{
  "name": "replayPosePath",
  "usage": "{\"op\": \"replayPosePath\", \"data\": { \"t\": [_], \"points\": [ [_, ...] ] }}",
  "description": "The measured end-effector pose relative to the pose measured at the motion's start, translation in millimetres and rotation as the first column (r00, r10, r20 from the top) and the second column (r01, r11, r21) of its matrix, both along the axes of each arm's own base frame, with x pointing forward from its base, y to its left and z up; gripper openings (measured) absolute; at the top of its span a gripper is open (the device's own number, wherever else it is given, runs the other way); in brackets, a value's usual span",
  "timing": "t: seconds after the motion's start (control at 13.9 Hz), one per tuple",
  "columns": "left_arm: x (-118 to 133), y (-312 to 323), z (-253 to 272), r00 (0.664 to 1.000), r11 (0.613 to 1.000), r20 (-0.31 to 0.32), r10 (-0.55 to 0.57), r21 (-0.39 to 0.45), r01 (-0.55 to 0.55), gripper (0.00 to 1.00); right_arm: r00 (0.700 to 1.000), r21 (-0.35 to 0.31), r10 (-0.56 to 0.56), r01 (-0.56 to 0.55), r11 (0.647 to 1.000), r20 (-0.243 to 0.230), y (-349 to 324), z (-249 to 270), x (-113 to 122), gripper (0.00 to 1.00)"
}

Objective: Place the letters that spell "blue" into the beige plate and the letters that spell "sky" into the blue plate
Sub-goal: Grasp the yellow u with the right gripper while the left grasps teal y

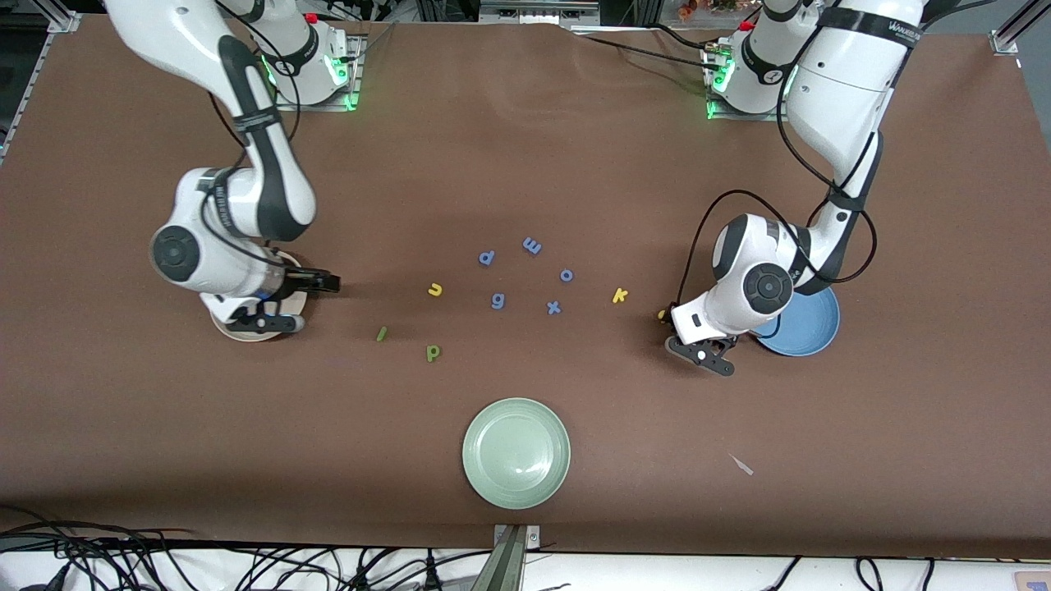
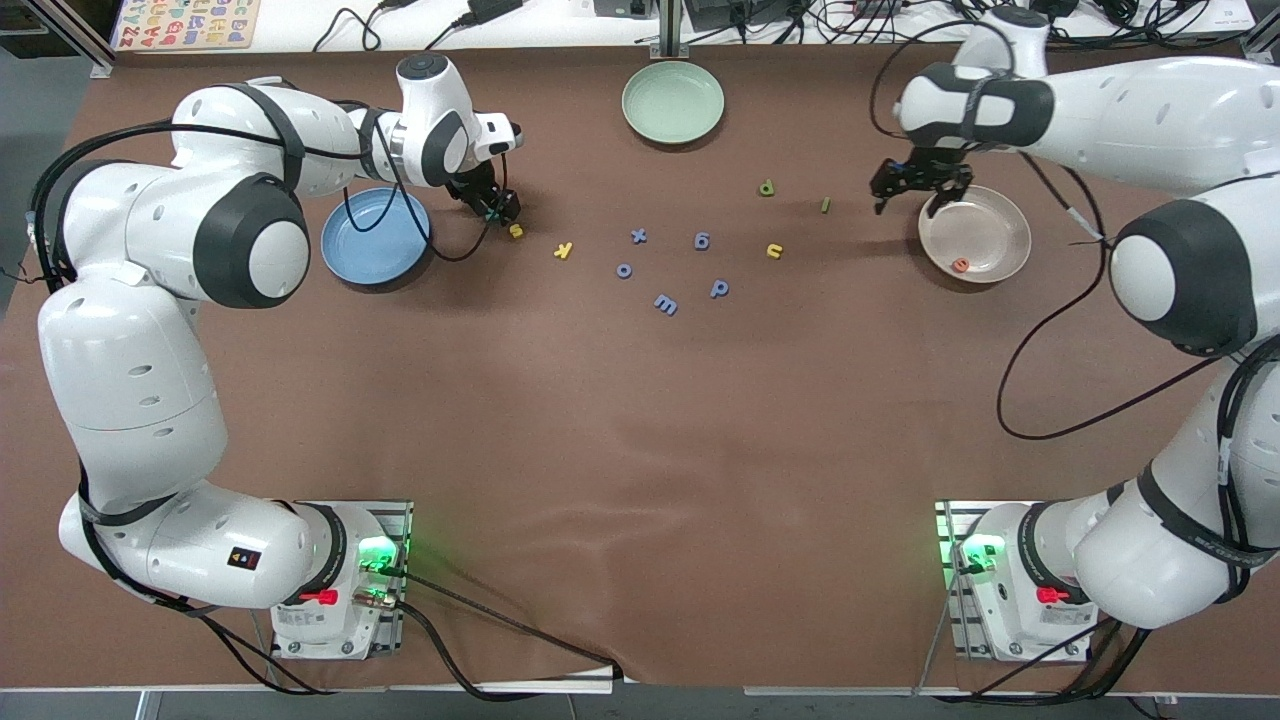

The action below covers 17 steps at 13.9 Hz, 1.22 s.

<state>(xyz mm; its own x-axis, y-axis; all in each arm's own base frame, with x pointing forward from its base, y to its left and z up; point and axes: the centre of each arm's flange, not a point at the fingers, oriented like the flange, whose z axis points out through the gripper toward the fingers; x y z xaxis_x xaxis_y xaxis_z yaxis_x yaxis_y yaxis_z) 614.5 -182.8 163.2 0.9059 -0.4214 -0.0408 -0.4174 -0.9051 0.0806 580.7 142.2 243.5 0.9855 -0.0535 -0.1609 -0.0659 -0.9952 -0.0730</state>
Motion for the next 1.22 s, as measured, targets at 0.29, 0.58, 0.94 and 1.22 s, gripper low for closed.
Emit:
{"op": "replayPosePath", "data": {
  "t": [0.29,0.58,0.94,1.22],
  "points": [
    [0,0,1,1.0,1.0,0.001,0.0,0.0,0.0,0.33,0.992,-0.036,-0.115,0.117,0.992,0.049,101,-8,-5,1.0],
    [1,1,4,1.0,1.0,0.005,0.002,-0.001,-0.002,0.35,0.976,-0.004,-0.216,0.216,0.976,0.043,148,-20,-2,1.0],
    [24,-10,33,0.997,1.0,0.079,-0.002,-0.024,0.004,0.74,0.973,-0.002,-0.228,0.228,0.974,0.03,175,-46,-12,1.0],
    [33,-36,39,0.993,0.999,0.111,-0.031,-0.036,0.036,0.74,0.975,-0.014,-0.224,0.224,0.975,0.016,184,-60,-20,0.99]
  ]
}}
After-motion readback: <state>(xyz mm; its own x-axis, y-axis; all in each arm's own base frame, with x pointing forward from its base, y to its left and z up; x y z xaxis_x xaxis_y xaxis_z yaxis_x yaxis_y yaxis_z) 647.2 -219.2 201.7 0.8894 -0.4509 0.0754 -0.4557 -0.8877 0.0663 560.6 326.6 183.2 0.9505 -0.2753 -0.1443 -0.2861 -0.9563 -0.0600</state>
